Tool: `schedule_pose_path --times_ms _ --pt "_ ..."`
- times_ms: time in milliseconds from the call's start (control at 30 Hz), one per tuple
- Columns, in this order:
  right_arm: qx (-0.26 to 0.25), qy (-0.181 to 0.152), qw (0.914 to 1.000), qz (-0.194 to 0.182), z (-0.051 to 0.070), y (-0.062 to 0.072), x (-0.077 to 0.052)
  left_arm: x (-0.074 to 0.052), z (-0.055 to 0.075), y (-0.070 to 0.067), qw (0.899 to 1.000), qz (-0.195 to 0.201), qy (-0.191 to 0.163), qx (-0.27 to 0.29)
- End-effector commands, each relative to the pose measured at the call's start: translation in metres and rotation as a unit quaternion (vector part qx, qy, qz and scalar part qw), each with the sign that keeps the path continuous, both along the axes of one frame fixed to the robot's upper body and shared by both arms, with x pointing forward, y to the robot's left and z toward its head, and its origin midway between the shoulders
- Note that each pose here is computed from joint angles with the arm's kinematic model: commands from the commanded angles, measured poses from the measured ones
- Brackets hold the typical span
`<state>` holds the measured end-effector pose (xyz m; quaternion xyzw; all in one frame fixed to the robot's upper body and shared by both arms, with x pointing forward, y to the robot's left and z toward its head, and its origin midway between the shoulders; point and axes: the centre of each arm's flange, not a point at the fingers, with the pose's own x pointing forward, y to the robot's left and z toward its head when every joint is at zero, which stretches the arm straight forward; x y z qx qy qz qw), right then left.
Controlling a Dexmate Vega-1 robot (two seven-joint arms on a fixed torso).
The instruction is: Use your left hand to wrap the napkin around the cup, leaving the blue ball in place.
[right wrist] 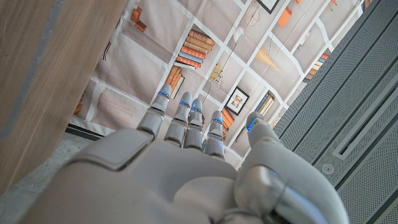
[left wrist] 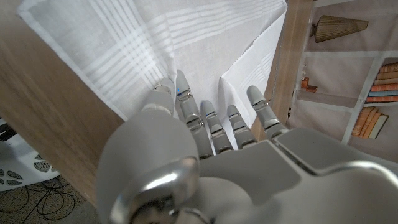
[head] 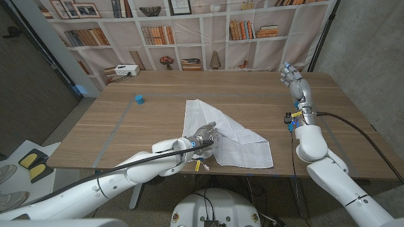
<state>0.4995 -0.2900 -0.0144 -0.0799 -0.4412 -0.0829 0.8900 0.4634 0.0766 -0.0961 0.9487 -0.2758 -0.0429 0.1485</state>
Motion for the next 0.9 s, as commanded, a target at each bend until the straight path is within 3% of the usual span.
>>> schedule_pose_path --times_ms 33,133,333,533,900 --pt "-0.003 0.000 1.0000 -0.001 0.008 0.004 0.004 0.004 0.002 0.010 0.998 -0.047 -0.021 -0.043" --pt "-0.001 -0.001 1.0000 0.001 0.009 0.005 0.006 0.003 0.014 0.014 0.995 -0.060 -0.027 -0.074" --pt "0.001 0.000 1.0000 -0.001 0.010 0.006 0.009 0.004 0.049 0.017 0.992 -0.040 0.007 -0.119" --pt "0.003 -0.003 1.0000 0.000 0.011 0.006 0.011 0.004 0.073 0.016 0.988 -0.045 -0.032 -0.144" --pt "0.009 -0.003 0.9999 -0.003 0.011 0.003 0.015 0.020 0.120 0.003 0.973 -0.067 -0.091 -0.199"
